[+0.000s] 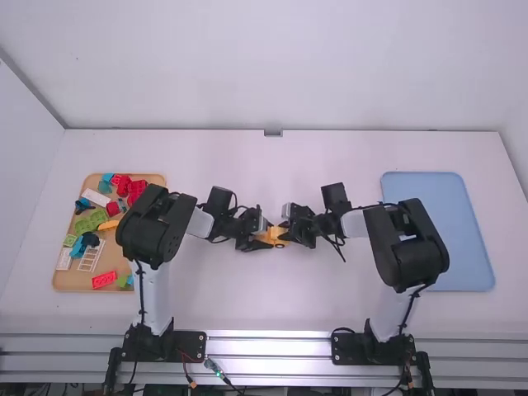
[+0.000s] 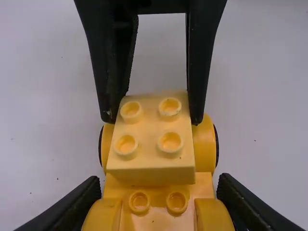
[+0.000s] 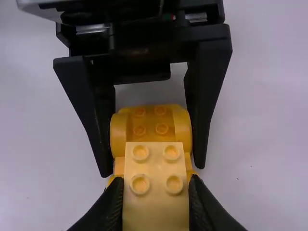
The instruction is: Assemble lego blocks to make yellow taxi
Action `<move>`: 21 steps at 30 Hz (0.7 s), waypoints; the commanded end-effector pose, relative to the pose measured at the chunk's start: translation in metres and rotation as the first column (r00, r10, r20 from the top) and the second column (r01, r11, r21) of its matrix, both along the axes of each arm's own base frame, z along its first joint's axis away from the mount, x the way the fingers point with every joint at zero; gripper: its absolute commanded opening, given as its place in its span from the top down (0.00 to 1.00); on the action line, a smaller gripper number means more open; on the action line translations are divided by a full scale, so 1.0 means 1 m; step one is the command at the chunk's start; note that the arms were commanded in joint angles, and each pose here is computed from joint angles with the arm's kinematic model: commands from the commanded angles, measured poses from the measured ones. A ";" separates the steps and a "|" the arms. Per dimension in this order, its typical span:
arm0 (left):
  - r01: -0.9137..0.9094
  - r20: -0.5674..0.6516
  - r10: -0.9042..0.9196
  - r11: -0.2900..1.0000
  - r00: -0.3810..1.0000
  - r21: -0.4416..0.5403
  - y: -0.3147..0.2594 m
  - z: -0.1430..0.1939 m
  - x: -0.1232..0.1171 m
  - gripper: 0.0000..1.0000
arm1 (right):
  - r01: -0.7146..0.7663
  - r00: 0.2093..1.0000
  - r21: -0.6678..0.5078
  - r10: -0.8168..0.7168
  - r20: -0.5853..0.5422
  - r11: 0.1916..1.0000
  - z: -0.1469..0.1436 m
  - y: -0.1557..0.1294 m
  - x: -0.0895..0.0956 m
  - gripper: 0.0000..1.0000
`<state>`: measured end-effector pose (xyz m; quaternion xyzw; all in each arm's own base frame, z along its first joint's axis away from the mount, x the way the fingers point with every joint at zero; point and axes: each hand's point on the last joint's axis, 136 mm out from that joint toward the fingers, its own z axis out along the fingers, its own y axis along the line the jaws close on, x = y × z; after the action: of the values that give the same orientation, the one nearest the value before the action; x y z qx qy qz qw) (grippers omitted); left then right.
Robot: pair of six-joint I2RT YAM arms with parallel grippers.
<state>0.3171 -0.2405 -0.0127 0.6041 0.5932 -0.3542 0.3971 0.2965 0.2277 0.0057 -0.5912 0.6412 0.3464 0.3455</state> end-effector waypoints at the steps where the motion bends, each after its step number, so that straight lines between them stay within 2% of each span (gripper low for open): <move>1: 0.005 -0.038 -0.005 1.000 0.999 0.007 0.000 -0.007 -0.007 0.46 | 0.031 0.999 -0.037 -0.030 0.027 0.999 -0.002 -0.005 0.011 0.70; 2: 0.005 -0.038 -0.004 1.000 0.999 0.007 0.000 -0.007 -0.007 0.46 | 0.030 0.999 -0.031 -0.029 0.026 0.999 -0.001 -0.005 0.011 0.65; 3: 0.005 -0.038 -0.005 1.000 0.999 0.007 0.000 -0.007 -0.008 0.46 | 0.021 0.999 -0.017 -0.021 0.025 1.000 0.001 -0.004 0.010 0.54; 4: 0.005 -0.038 -0.005 1.000 0.999 0.007 0.000 -0.007 -0.008 0.46 | 0.020 1.000 -0.014 -0.019 0.024 1.000 0.002 -0.003 0.009 0.53; 5: 0.005 -0.038 -0.005 1.000 0.999 0.007 0.000 -0.007 -0.008 0.46 | 0.012 1.000 0.000 -0.012 0.023 1.000 0.004 -0.002 0.008 0.45; 7: 0.005 -0.038 -0.004 1.000 0.999 0.007 0.000 -0.007 -0.007 0.46 | -0.002 1.000 0.038 0.001 0.028 0.999 0.014 0.000 0.007 0.42; 8: 0.005 -0.039 -0.005 1.000 0.999 0.007 0.000 -0.007 -0.008 0.46 | -0.013 0.999 0.074 0.011 0.032 0.997 0.022 0.001 0.007 0.36; 13: 0.005 -0.037 -0.005 1.000 0.999 0.006 0.000 -0.007 -0.007 0.46 | -0.059 0.995 0.196 0.042 0.089 0.979 0.060 0.001 0.008 0.29; 14: 0.005 -0.037 -0.005 1.000 0.999 0.006 0.000 -0.007 -0.007 0.46 | -0.060 0.995 0.197 0.042 0.093 0.979 0.061 0.001 0.008 0.33; 16: 0.005 -0.037 -0.005 1.000 0.999 0.006 0.000 -0.007 -0.007 0.46 | -0.058 0.994 0.180 0.041 0.100 0.982 0.061 0.003 0.008 0.68; 17: 0.005 -0.036 -0.005 1.000 0.999 0.006 0.000 -0.007 -0.007 0.46 | -0.055 0.994 0.172 0.038 0.098 0.984 0.060 0.004 0.008 0.74; 18: 0.005 -0.036 -0.005 1.000 0.999 0.006 0.000 -0.007 -0.007 0.47 | -0.039 0.996 0.145 0.027 0.083 0.989 0.054 0.006 0.009 0.91; 19: 0.005 -0.037 -0.005 1.000 0.999 0.006 0.000 -0.007 -0.007 0.48 | -0.027 0.997 0.126 0.018 0.070 0.992 0.050 0.007 0.009 0.98; 21: 0.005 -0.037 -0.005 1.000 0.999 0.006 0.000 -0.007 -0.007 0.49 | -0.010 0.999 0.079 0.006 0.054 0.997 0.041 0.011 0.007 1.00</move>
<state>0.3156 -0.2408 -0.0122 0.6032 0.5925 -0.3585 0.3958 0.3014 0.2325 0.0486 -0.5865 0.6045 0.3690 0.3931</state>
